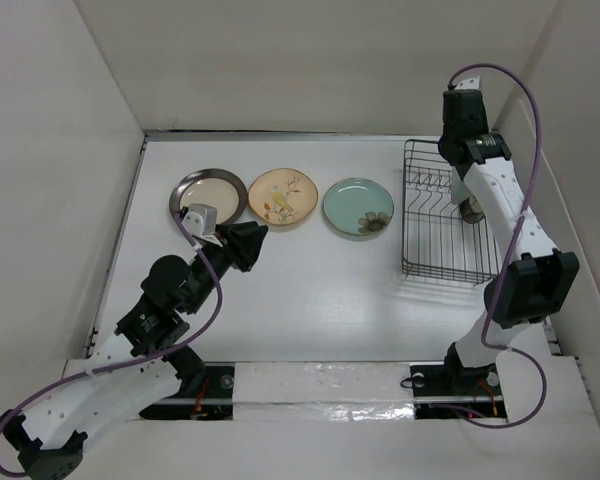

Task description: Load the plates into the dish rack

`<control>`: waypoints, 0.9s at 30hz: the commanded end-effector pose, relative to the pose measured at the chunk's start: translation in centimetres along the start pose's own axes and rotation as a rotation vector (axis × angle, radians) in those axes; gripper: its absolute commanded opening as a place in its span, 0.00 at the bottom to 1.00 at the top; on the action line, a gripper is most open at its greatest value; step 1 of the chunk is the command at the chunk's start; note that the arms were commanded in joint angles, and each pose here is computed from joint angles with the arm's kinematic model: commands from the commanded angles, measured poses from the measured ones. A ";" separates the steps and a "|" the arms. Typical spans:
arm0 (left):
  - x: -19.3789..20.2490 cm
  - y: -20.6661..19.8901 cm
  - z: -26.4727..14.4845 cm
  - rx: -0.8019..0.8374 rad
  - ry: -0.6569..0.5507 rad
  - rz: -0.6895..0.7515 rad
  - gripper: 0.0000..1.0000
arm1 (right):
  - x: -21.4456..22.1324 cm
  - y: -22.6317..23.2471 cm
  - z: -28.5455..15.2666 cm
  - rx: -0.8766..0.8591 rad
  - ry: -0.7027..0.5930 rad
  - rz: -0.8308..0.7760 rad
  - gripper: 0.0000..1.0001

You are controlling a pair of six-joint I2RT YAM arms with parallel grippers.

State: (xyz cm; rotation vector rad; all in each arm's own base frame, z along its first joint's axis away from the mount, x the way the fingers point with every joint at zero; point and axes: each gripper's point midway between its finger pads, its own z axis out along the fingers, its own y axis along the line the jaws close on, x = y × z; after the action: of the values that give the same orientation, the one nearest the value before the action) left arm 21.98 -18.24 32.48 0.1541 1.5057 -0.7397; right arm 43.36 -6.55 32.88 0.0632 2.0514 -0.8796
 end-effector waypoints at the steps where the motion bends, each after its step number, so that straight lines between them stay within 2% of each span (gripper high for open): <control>1: -1.5 -1.2 -0.4 0.042 -0.050 -0.016 0.26 | -2.4 -3.2 -0.3 0.100 -0.037 -0.013 0.00; 11: -1.9 -1.5 -1.0 0.037 -0.066 -0.014 0.26 | 0.2 -4.1 2.0 0.222 0.063 -0.069 0.00; 27: -2.2 -1.4 -1.4 0.026 -0.081 -0.009 0.26 | 1.7 -1.1 5.9 0.210 0.100 -0.158 0.00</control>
State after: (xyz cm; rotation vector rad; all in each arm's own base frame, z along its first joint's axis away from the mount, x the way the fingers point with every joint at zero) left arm 20.48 -18.11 33.53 0.1505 1.4672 -0.7541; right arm 45.62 -10.59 26.67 -0.0323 2.1954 -1.1729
